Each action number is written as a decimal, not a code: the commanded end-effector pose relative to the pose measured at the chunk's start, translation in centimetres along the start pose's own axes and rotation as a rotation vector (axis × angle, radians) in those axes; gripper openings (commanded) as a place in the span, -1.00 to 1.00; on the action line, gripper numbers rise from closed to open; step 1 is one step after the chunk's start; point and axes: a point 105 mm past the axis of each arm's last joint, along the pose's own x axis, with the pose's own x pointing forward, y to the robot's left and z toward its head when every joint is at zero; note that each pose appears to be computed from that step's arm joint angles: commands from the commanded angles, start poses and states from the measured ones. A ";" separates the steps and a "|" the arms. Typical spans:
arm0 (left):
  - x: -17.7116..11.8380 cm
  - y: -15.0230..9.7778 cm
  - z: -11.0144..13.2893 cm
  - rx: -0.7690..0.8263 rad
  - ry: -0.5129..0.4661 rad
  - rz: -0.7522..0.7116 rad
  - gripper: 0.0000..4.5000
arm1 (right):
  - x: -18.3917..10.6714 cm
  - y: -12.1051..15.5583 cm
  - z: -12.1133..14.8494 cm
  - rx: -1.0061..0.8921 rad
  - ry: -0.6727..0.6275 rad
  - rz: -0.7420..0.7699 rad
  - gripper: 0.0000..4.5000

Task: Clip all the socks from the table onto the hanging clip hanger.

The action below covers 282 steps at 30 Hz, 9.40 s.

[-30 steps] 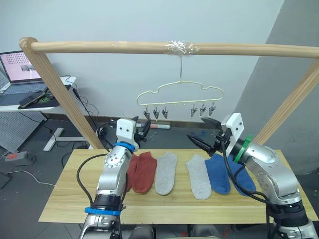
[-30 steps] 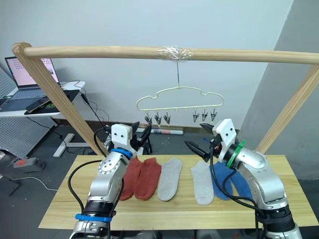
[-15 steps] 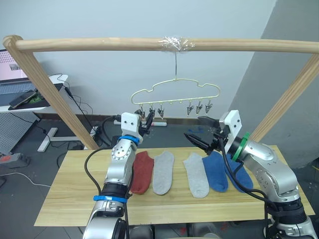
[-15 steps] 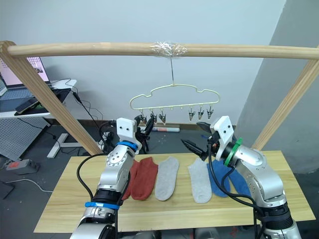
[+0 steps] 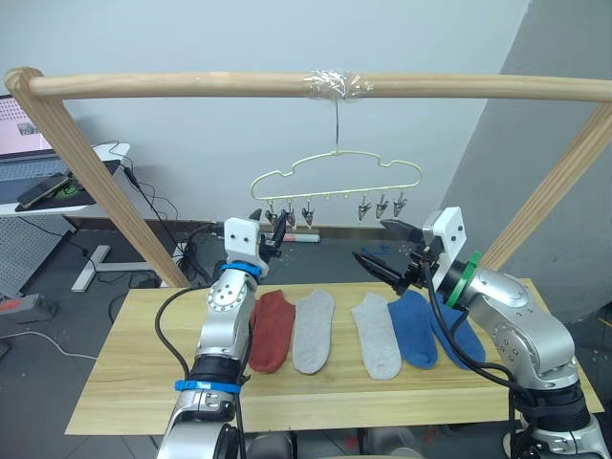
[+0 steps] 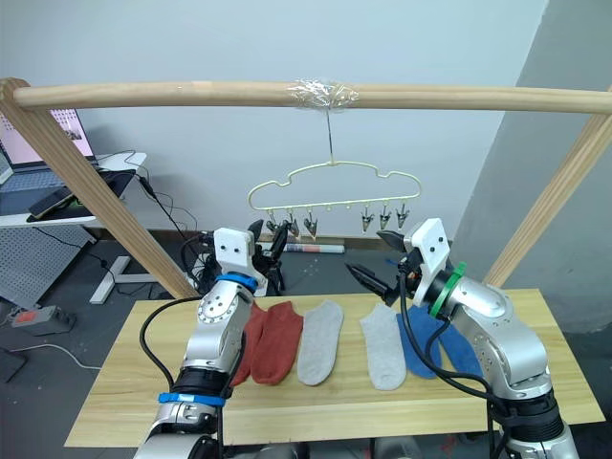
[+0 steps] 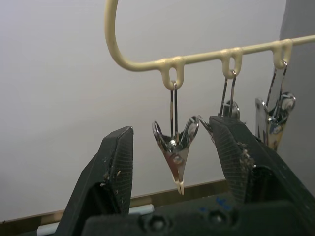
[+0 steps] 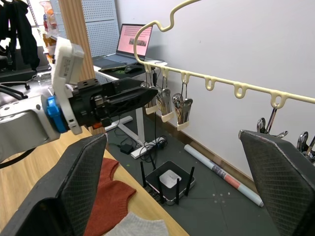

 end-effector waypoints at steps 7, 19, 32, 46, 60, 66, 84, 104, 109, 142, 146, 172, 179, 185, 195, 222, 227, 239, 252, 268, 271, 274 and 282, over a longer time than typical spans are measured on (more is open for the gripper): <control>-0.2 -0.2 1.9 0.007 -0.048 -0.014 0.20 | -0.1 0.2 1.7 -0.033 -0.049 0.009 1.00; 0.5 0.1 1.8 0.003 -0.046 0.008 0.20 | -0.2 0.2 1.8 -0.038 -0.054 0.001 1.00; 1.5 -0.1 2.1 0.004 -0.069 0.019 0.20 | -0.4 -0.1 2.0 -0.058 -0.043 -0.001 1.00; 1.6 -0.3 2.3 0.002 -0.087 0.011 -0.85 | -0.5 -0.7 1.6 -0.054 -0.030 -0.016 1.00; 1.1 0.0 2.5 0.047 -0.075 0.005 -1.00 | -8.5 -7.8 -12.3 0.070 0.469 -0.606 1.00; 0.9 -0.2 2.2 0.046 -0.060 -0.002 -1.00 | -9.9 -10.3 -16.1 0.142 0.568 -0.746 1.00; -0.2 0.2 2.1 0.051 -0.041 0.015 -1.00 | -11.7 -10.2 -22.9 0.306 0.751 -0.795 0.09; -1.6 0.5 2.3 -0.378 0.111 -0.135 -1.00 | -7.4 -6.6 -9.1 -0.154 0.513 -0.330 -0.95; -2.1 -0.3 3.3 -0.657 0.149 -0.230 -1.00 | -1.7 -0.7 -6.5 -0.020 0.347 -0.060 -0.95; -3.0 -1.5 5.2 -0.756 0.140 -0.305 -1.00 | 7.9 6.3 -3.2 0.127 0.172 0.247 -0.95; -3.0 -1.4 5.1 -0.753 0.144 -0.307 -1.00 | 8.2 6.0 -2.9 0.126 0.158 0.236 -0.95; -4.6 1.5 6.3 -0.487 0.121 -0.258 0.99 | 12.7 6.6 -6.5 0.488 0.182 0.131 -1.00; -4.5 0.6 6.8 -0.316 0.085 -0.267 1.00 | 12.3 6.4 -8.0 0.433 0.221 0.152 -0.01; -5.3 -1.1 5.8 -0.240 0.097 -0.287 1.00 | 9.3 4.2 -10.3 0.399 0.270 0.068 0.95; -4.6 -4.1 3.1 -0.102 0.121 -0.351 1.00 | 3.1 -0.1 -8.3 0.127 0.245 -0.036 0.98; 1.2 -3.9 2.1 -0.029 -0.016 -0.170 -0.45 | 0.8 0.3 0.7 0.047 0.050 -0.042 1.00; 1.7 -3.9 2.1 -0.027 -0.026 -0.167 -0.45 | 0.9 0.1 1.7 0.047 0.026 -0.043 1.00; 2.6 -4.0 1.8 0.007 -0.034 -0.151 -0.45 | 0.8 -0.1 2.0 0.037 0.027 -0.051 1.00; 3.3 -3.9 2.6 0.020 -0.068 -0.131 -0.45 | 0.9 -0.1 2.1 0.036 0.023 -0.055 1.00; 3.2 -4.0 2.7 0.010 -0.081 -0.141 -0.86 | 0.9 -0.2 1.9 0.041 0.029 -0.060 1.00; 3.2 -3.9 2.7 0.009 -0.081 -0.140 -0.88 | 0.8 -0.2 1.7 0.040 0.037 -0.062 1.00; 3.0 -3.9 2.7 0.007 -0.080 -0.141 -0.88 | 0.7 -0.3 1.3 0.042 0.045 -0.066 1.00; 2.4 -2.9 2.7 -0.005 -0.044 -0.135 -0.88 | -1.3 -2.6 -5.5 0.039 0.294 -0.223 1.00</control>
